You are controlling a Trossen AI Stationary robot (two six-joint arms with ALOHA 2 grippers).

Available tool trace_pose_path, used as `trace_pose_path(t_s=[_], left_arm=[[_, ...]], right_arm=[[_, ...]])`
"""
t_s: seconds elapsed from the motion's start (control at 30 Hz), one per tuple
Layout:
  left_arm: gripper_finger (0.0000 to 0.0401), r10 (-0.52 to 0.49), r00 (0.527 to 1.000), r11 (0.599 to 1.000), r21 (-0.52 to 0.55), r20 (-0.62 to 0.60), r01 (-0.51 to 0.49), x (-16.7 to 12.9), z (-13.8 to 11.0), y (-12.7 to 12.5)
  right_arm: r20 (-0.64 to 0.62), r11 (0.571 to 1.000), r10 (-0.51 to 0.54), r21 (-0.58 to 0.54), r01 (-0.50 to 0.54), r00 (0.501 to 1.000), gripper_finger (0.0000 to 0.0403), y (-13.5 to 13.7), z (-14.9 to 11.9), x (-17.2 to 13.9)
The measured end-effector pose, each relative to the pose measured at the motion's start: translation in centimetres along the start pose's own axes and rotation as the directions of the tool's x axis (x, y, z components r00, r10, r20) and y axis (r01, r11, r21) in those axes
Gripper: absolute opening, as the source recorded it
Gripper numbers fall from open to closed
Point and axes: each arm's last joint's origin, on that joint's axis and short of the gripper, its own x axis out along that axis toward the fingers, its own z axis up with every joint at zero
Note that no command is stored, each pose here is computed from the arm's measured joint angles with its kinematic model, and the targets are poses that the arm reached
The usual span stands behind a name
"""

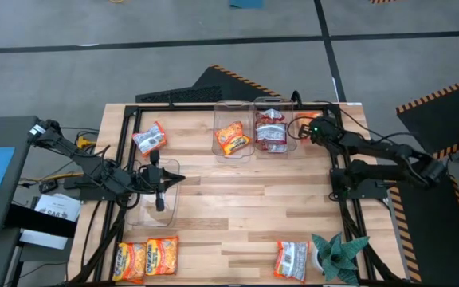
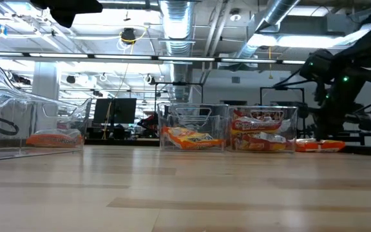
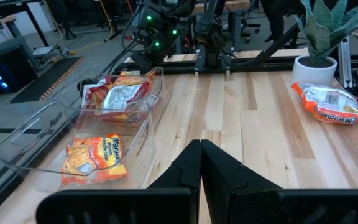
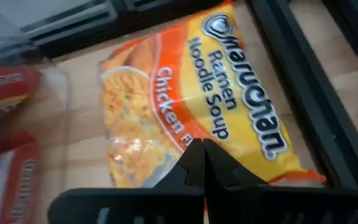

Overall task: Sort Maruchan noodles
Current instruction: Put the orange noodle pack into the top left transparent bin

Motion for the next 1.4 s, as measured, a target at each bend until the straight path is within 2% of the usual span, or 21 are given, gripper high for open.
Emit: trace_pose_path(t_s=[0.2,0.5,0.8,1.4], left_arm=[[0.0,0.0,1.0,1.0,0.004,0.0,0.0,0.0,0.0,0.0],[0.0,0.0,1.0,1.0,-0.002,0.001,0.0,0.0,0.0,0.0],[0.0,0.0,1.0,1.0,-0.001,0.001,0.0,0.0,0.0,0.0],[0.0,0.0,1.0,1.0,-0.002,0.001,0.0,0.0,0.0,0.0]], right_arm=[[-0.035,1.0,-0.004,-0.023,0.003,0.999,0.0009,-0.9,-0.6,0.4],[-0.206,0.99,-0.004,-0.141,-0.026,0.979,0.0009,-1.0,-3.0,-0.3],[-0.239,0.977,-0.055,-0.215,0.002,0.969,0.0009,-0.9,-4.6,-1.5],[-0.355,0.94,0.07,-0.288,-0.181,0.932,0.0009,-0.3,-10.1,-6.0]])
